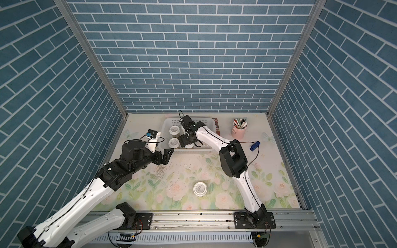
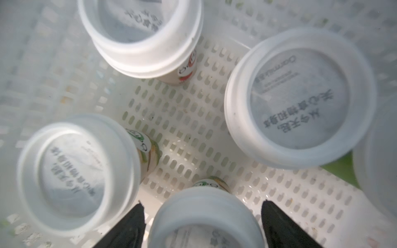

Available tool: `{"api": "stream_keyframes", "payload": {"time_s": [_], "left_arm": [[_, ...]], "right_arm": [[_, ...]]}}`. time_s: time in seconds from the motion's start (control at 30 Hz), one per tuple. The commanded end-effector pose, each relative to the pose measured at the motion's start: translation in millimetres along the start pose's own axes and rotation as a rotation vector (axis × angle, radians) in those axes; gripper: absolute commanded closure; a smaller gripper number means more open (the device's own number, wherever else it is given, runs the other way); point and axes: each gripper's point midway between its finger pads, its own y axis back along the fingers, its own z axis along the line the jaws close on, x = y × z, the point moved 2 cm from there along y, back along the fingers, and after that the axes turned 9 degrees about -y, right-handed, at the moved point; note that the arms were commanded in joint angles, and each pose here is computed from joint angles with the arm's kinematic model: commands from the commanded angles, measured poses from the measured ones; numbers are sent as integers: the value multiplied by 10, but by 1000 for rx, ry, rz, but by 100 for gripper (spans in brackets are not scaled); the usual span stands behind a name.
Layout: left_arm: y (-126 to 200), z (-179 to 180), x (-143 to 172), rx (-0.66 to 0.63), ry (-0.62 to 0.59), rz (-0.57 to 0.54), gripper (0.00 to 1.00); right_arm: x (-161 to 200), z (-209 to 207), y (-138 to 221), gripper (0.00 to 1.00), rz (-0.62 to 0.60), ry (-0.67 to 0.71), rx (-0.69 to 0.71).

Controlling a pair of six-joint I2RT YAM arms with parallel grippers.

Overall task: Put the yogurt in the basket
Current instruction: Place the yogurt in the basket, then pick up the yogurt from the center of the board.

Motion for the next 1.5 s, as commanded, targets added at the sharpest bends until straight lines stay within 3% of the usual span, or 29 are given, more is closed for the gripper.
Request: {"api": "stream_keyframes", "payload": {"time_s": [0.0,0.43,0.8,1.13,1.47], "left_arm": [[33,-28,-53,13,-6,-15,0],[78,-61,-81,28,-6,-38,0],[255,-149,-117,89,-49,-94,0],[332,-244,-83,154,-111,-106,0],[432,-353,55,229,-232,-138,0]], "right_arm": [[-109,3,320,12,-51,11,2],[-97,104,1065,10,-145,36,18],[722,213,1548,9,-115,44,45],[1753,366,1421,9,31,29,47],[2175,393,1256,7,92,1,86]]}}
